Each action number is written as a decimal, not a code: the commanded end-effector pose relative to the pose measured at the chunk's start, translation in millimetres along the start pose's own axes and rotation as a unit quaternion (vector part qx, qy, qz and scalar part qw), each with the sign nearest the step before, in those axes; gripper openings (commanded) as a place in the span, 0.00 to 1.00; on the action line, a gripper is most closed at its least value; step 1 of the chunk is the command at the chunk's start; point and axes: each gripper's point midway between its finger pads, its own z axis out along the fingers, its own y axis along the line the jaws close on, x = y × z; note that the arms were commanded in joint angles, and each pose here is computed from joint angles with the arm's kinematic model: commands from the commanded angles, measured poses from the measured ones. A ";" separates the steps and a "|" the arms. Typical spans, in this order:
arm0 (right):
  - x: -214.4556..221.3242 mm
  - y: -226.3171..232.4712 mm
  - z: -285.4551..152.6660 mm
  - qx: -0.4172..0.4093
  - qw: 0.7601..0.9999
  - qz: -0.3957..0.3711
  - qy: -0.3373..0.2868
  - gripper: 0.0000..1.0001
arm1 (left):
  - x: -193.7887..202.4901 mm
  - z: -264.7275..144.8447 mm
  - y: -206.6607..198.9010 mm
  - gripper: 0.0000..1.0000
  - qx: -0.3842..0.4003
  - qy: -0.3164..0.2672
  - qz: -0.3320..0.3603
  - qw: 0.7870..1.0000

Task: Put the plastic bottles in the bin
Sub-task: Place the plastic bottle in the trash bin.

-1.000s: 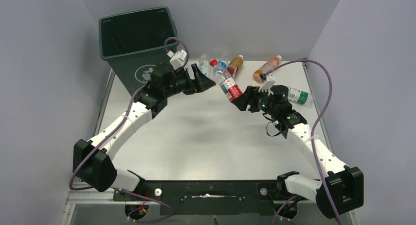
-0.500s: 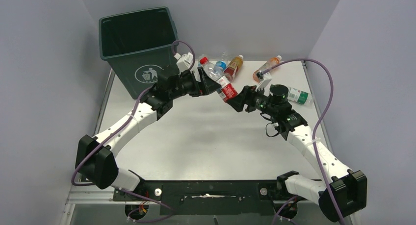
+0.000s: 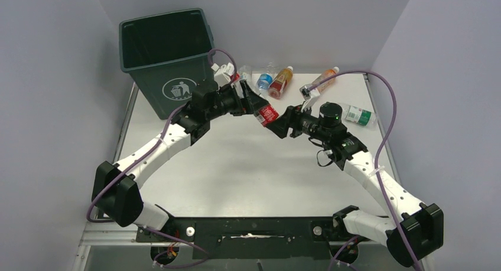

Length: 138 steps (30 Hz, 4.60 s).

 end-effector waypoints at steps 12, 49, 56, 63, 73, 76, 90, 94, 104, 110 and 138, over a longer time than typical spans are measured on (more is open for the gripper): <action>-29.3 29.3 4.1 -0.032 0.998 -0.038 -0.047 0.47 | -13.7 8.2 -12.4 0.62 0.002 -0.018 0.024 1.000; -31.1 4.5 5.1 0.039 0.997 -0.052 -0.040 0.98 | -84.0 -21.4 4.2 0.46 -0.030 -0.056 0.066 0.996; -36.3 -28.7 -5.8 0.116 0.991 -0.051 -0.039 0.98 | -132.8 -47.6 11.6 0.47 -0.045 -0.096 0.082 0.991; -38.4 -93.7 -25.0 0.224 0.974 -0.014 -0.030 0.98 | -183.2 -74.8 11.1 0.47 -0.049 -0.139 0.100 0.984; -42.0 -184.5 -60.3 0.418 0.909 0.007 -0.007 0.98 | -257.2 -128.3 23.5 0.48 -0.042 -0.214 0.103 0.970; -42.5 -205.4 -67.8 0.441 0.897 0.020 -0.004 0.98 | -273.1 -138.3 27.5 0.48 -0.035 -0.230 0.102 0.967; -51.3 -309.9 -136.8 0.521 0.843 0.124 -0.053 0.98 | -336.3 -196.9 71.5 0.48 -0.036 -0.307 0.089 0.947; -49.1 -337.6 -150.8 0.539 0.826 0.153 -0.063 0.98 | -348.6 -199.6 93.7 0.48 -0.048 -0.317 0.083 0.944; -39.4 -393.4 -196.6 0.606 0.770 0.183 -0.077 0.98 | -347.7 -183.6 157.8 0.48 -0.085 -0.310 0.049 0.946; -53.4 -415.5 -213.4 0.621 0.752 0.195 -0.104 0.98 | -343.7 -176.2 184.8 0.49 -0.109 -0.302 0.034 0.947; -38.2 -459.6 -147.0 0.587 0.783 0.198 -0.048 0.98 | -322.8 -203.8 164.2 0.83 -0.170 -0.281 0.030 0.944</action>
